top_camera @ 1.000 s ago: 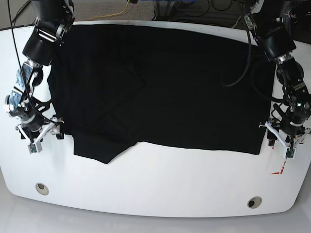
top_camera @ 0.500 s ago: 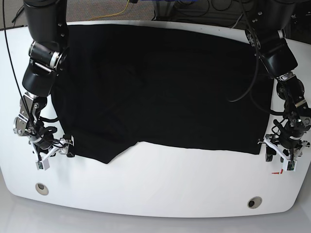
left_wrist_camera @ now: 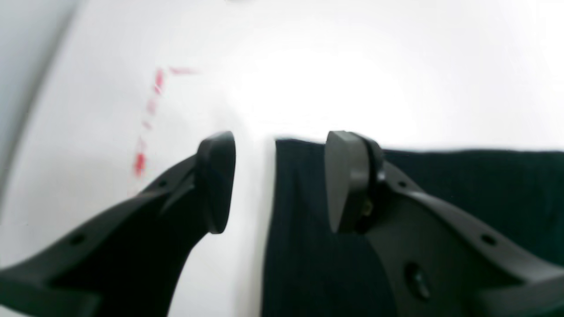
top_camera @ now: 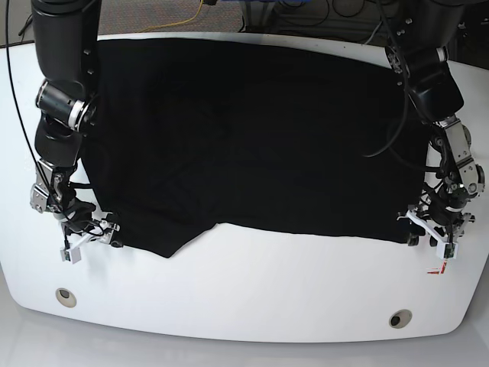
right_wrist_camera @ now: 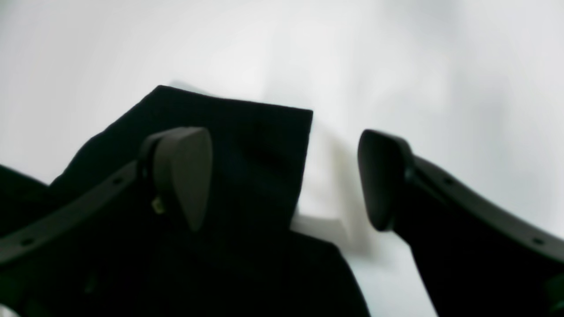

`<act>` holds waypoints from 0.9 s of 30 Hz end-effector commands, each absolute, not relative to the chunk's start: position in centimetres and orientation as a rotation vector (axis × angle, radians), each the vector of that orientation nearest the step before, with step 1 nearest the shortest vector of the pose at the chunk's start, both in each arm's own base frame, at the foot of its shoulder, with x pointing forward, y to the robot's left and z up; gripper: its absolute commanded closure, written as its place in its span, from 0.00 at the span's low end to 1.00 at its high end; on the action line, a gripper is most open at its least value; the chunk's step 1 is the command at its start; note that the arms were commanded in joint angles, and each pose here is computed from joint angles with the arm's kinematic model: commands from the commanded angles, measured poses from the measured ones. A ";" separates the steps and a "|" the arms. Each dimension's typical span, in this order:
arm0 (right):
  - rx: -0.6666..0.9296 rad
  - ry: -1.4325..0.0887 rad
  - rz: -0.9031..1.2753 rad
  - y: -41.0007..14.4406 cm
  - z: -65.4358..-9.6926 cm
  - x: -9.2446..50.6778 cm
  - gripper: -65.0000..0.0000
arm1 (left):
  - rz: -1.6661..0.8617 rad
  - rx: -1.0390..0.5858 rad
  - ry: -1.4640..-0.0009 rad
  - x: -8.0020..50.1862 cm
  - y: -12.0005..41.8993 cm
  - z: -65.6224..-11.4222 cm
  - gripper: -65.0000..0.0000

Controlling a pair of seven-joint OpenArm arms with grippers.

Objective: Layout the t-shirt on the table in an organized manner, then fold the t-shirt properly
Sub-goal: 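Lower both grippers to the shirt's hem-side corners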

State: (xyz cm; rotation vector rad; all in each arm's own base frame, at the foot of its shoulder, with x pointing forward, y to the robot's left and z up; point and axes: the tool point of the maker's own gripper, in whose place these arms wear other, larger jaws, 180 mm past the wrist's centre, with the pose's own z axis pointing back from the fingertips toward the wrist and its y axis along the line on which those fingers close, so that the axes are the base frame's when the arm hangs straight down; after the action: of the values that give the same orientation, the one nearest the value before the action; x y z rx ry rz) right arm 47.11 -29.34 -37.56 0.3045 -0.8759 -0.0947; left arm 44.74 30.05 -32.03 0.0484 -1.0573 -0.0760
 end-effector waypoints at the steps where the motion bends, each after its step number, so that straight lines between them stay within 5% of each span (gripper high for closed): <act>1: 0.249 -0.941 -0.079 -30.9 -35.3 48.5 0.24 | -0.073 0.062 -1.145 46.0 30.8 -29.2 0.53; 27: 0.203 -0.795 -0.062 -31.3 -42.9 41.9 0.24 | -0.113 0.054 -1.111 45.4 29.7 -30.6 0.53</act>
State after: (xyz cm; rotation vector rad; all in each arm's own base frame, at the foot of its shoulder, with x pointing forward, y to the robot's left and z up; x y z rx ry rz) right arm 42.59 -30.49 -42.54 0.2307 -0.8495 -0.0809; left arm 43.94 29.22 -33.60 0.0412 -1.0256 -0.1097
